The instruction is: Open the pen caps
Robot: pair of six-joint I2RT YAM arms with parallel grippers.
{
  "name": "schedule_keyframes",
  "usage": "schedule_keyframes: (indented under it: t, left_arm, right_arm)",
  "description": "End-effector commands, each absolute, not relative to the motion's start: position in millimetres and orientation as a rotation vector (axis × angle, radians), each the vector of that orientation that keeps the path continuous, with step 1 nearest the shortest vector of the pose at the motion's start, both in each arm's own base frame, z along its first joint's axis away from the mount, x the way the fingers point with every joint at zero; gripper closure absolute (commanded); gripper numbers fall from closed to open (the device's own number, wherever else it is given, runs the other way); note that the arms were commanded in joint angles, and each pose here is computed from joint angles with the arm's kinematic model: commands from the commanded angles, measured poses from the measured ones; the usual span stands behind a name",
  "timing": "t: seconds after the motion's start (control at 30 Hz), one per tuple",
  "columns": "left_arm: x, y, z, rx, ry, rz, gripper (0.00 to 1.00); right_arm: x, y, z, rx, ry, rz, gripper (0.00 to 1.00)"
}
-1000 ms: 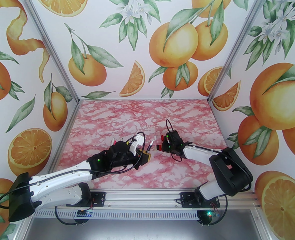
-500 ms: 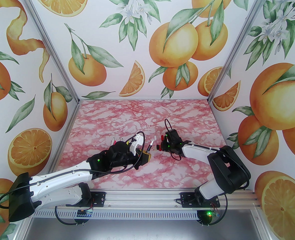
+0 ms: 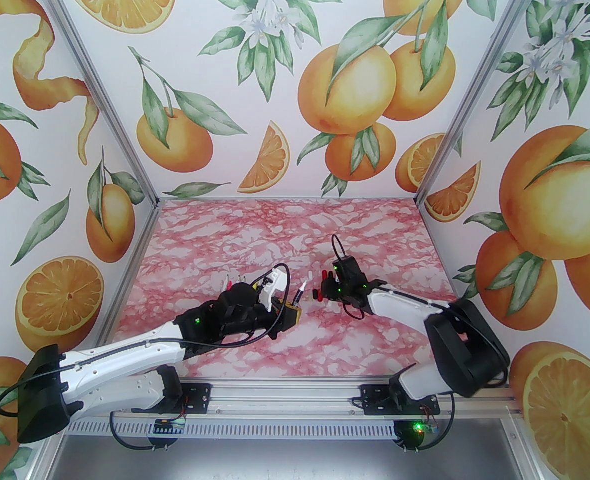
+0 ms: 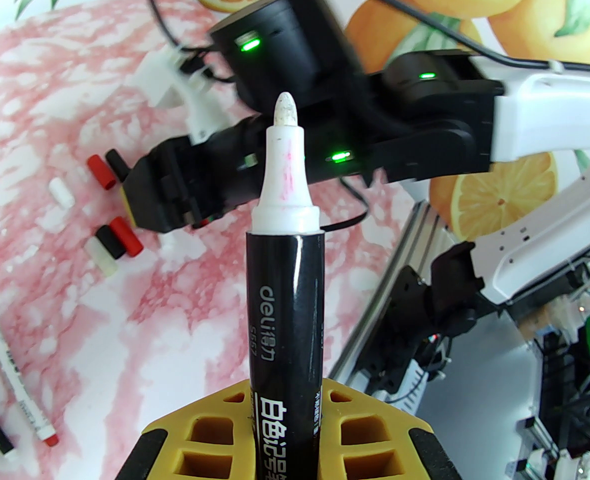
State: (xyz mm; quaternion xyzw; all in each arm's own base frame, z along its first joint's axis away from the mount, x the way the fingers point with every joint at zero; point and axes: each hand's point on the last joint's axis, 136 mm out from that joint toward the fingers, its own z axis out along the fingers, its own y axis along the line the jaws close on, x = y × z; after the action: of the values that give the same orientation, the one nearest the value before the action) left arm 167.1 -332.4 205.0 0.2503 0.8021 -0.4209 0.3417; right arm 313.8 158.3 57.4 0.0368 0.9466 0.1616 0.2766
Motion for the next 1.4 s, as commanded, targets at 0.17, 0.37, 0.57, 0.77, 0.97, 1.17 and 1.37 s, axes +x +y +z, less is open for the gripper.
schedule_keyframes:
  t: [0.17, 0.37, 0.57, 0.77, 0.97, 1.17, 1.37]
  left_arm:
    - [176.6, -319.9, 175.3, 0.573, 2.163, -0.955, 1.0]
    - [187.7, -306.4, 140.4, 0.486, 2.256, -0.751, 1.0]
    - [193.8, -302.9, 123.1, 0.416, 2.307, -0.68, 1.0]
    - [201.8, -297.3, 107.6, 0.377, 2.353, -0.565, 0.99]
    - [211.6, -297.1, 94.4, 0.345, 2.39, -0.456, 0.99]
    - [224.7, -297.5, 85.6, 0.323, 2.405, -0.328, 0.96]
    - [233.3, -304.8, 73.7, 0.341, 2.435, -0.237, 0.95]
  right_arm:
    - [280.2, 161.2, 97.6, -0.007, 2.489, 0.528, 0.44]
    - [243.7, 159.6, 134.7, -0.081, 2.42, 0.655, 0.0]
    - [216.1, 163.4, 162.0, -0.144, 2.377, 0.781, 0.0]
    - [193.7, 166.1, 194.0, -0.177, 2.315, 0.898, 0.0]
    - [174.2, 158.9, 211.8, -0.2, 2.318, 0.909, 0.0]
    - [167.6, 146.1, 216.6, -0.179, 2.324, 0.846, 0.0]
    - [165.9, 145.3, 214.9, -0.176, 2.332, 0.845, 0.0]
